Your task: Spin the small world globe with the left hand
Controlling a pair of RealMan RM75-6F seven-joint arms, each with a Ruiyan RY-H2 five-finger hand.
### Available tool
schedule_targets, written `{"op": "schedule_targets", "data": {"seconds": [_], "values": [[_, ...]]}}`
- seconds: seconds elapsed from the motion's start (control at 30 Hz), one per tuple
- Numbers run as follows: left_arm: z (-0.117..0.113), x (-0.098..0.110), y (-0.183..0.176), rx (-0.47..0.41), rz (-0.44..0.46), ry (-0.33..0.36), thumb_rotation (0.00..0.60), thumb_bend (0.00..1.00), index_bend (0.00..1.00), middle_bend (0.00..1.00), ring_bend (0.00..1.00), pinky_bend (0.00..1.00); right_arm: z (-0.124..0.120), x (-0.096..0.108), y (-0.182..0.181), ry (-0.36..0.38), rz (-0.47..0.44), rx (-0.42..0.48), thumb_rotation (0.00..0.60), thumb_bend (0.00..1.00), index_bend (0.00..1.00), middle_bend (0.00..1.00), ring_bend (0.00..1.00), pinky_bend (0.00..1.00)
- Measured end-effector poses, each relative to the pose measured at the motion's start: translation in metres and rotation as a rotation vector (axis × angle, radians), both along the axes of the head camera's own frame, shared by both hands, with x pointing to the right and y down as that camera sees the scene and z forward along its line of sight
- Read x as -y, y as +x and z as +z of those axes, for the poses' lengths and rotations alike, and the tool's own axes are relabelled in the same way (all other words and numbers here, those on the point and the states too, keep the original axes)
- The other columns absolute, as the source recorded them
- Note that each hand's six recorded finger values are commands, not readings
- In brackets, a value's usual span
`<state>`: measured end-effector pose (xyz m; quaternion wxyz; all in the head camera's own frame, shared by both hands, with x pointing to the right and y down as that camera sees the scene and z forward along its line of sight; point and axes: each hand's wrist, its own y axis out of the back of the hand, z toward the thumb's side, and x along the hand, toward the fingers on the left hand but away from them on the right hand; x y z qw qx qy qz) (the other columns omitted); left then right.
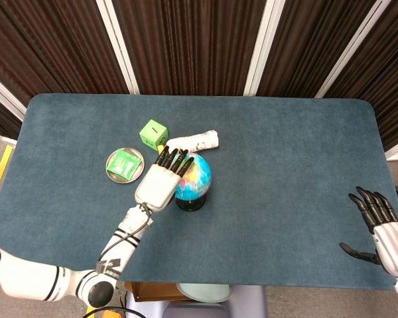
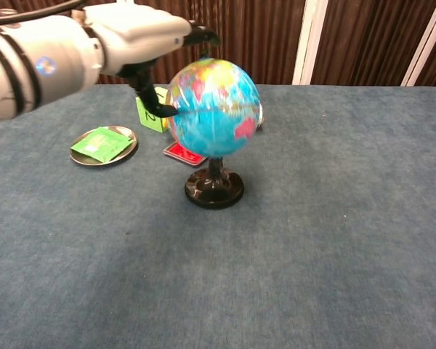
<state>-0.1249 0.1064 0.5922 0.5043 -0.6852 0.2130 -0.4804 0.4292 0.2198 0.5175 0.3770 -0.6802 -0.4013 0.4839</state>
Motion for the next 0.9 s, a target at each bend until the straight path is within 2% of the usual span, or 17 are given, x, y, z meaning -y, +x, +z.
{"op": "schedule_targets", "data": {"seconds": [0.23, 0.5, 0.73, 0.9], "values": [[-0.009, -0.007, -0.031, -0.049, -0.036, -0.004, 0.6, 0.3, 0.0, 0.0, 0.0, 0.0, 0.001, 0.003, -0.007, -0.003, -0.023, 0.003, 0.6, 0.16, 0.0, 0.07, 0.0, 0.0], [-0.027, -0.008, -0.087, -0.148, -0.154, 0.024, 0.6, 0.3, 0.0, 0.0, 0.0, 0.0, -0.002, 0.004, -0.004, -0.002, -0.021, -0.016, 0.6, 0.16, 0.0, 0.07, 0.0, 0.0], [-0.028, -0.018, -0.175, -0.2, -0.343, 0.029, 0.6, 0.3, 0.0, 0.0, 0.0, 0.0, -0.005, 0.009, 0.004, 0.013, 0.001, -0.039, 0.6, 0.16, 0.0, 0.07, 0.0, 0.0], [-0.025, -0.044, -0.254, -0.207, -0.489, 0.037, 0.6, 0.3, 0.0, 0.0, 0.0, 0.0, -0.002, 0.011, 0.005, 0.02, 0.016, -0.061, 0.6, 0.16, 0.0, 0.07, 0.0, 0.0]]}}
